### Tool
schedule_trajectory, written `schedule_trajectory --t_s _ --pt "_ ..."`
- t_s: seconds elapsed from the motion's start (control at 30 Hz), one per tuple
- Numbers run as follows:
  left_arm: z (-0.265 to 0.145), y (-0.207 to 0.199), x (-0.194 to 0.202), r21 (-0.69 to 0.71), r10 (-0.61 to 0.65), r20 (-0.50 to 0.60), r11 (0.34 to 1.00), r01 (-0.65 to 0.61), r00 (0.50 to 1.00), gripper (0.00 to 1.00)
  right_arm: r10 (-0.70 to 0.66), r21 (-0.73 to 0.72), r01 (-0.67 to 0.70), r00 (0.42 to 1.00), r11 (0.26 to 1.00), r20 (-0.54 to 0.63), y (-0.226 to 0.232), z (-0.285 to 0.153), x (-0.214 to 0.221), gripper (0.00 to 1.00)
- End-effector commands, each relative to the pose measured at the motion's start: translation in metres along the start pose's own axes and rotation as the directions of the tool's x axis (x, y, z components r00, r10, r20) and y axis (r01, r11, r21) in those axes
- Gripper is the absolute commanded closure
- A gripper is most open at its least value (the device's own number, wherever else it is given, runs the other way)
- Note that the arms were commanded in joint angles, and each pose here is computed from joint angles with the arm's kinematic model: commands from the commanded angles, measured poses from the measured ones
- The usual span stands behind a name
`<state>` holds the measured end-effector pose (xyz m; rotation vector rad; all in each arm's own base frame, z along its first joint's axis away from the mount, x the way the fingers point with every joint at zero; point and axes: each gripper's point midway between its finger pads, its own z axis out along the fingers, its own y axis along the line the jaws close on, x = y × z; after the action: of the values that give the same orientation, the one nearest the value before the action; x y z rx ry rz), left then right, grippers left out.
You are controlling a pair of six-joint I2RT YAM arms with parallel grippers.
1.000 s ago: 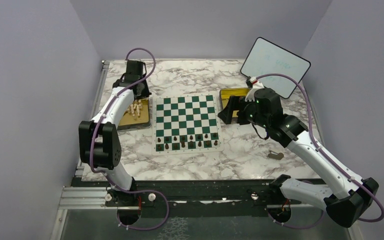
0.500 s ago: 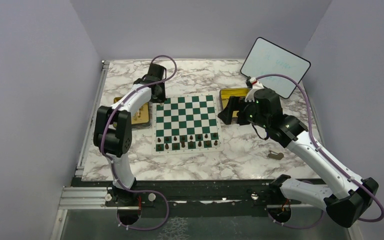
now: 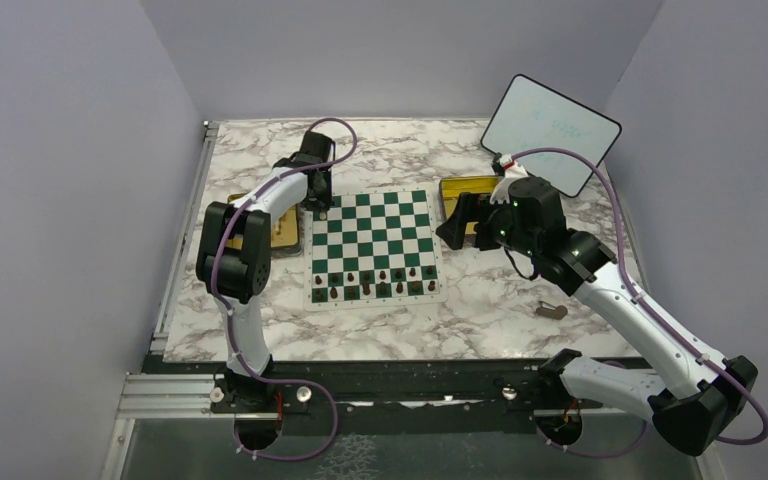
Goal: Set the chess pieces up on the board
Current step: Place the chess piece on the chessboard.
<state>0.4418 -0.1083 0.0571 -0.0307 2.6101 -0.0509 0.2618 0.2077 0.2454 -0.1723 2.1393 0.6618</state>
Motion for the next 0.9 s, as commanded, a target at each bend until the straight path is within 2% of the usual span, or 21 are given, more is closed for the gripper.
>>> schedule_trajectory --t_s 0.0,0.77,0.87 --pt "0.001 0.006 -0.016 -0.023 -0.007 0.036 1.000 0.007 0.999 0.96 -0.021 -0.005 0.021 1.000 1.000 0.003 0.001 -0.004 0.000 0.00" --pt "0.018 0.012 -0.014 -0.041 0.004 0.019 0.999 -0.003 1.000 0.94 -0.028 0.004 0.028 1.000 1.000 0.004 -0.001 -0.002 0.002 0.00" --pt "0.019 0.012 -0.012 -0.042 0.001 0.014 0.999 -0.001 1.000 0.87 -0.028 0.006 0.028 1.000 1.000 0.001 -0.002 -0.002 0.003 0.01"
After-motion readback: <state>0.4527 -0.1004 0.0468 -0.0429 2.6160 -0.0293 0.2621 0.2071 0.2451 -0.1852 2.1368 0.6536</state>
